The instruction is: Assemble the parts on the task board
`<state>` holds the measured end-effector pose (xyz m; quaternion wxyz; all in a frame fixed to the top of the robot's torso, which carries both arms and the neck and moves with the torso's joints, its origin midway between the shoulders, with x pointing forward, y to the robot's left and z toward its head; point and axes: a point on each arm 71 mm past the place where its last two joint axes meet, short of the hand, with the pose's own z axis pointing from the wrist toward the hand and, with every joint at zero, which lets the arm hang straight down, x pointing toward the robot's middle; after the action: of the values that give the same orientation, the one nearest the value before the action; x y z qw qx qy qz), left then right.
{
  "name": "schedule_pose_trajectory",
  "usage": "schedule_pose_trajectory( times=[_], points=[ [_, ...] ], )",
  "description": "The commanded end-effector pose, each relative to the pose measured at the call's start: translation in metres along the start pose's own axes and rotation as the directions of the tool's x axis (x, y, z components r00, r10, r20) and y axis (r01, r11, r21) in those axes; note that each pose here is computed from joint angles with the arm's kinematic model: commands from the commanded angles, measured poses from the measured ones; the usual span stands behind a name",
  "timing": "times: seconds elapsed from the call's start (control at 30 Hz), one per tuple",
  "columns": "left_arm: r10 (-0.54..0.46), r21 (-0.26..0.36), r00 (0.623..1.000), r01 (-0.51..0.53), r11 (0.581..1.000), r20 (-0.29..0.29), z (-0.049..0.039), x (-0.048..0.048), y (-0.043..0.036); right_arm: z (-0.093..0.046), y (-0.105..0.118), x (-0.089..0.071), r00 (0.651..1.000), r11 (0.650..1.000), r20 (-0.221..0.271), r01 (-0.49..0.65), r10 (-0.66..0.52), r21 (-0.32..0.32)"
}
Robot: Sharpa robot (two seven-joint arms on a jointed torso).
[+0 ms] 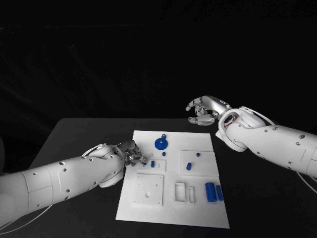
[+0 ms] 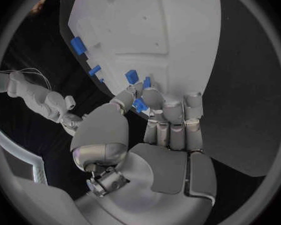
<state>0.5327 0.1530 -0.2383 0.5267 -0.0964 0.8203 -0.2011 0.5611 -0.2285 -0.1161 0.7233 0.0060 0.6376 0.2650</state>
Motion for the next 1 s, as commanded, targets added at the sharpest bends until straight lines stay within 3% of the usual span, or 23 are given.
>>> schedule_pose_trajectory(
  times=[0.03,1.0],
  points=[
    [0.030,0.002,1.000,-0.030,1.000,-0.005,0.0002,0.0013,0.0010,-0.0001,0.0012,0.0006,1.000,1.000,-0.005,0.001,-0.001,-0.011],
    [0.044,-0.009,0.998,-0.045,0.999,-0.051,-0.0024,0.0058,0.0043,-0.0008,0.0003,0.0009,1.000,1.000,-0.007,0.001,-0.001,-0.009]
  ],
)
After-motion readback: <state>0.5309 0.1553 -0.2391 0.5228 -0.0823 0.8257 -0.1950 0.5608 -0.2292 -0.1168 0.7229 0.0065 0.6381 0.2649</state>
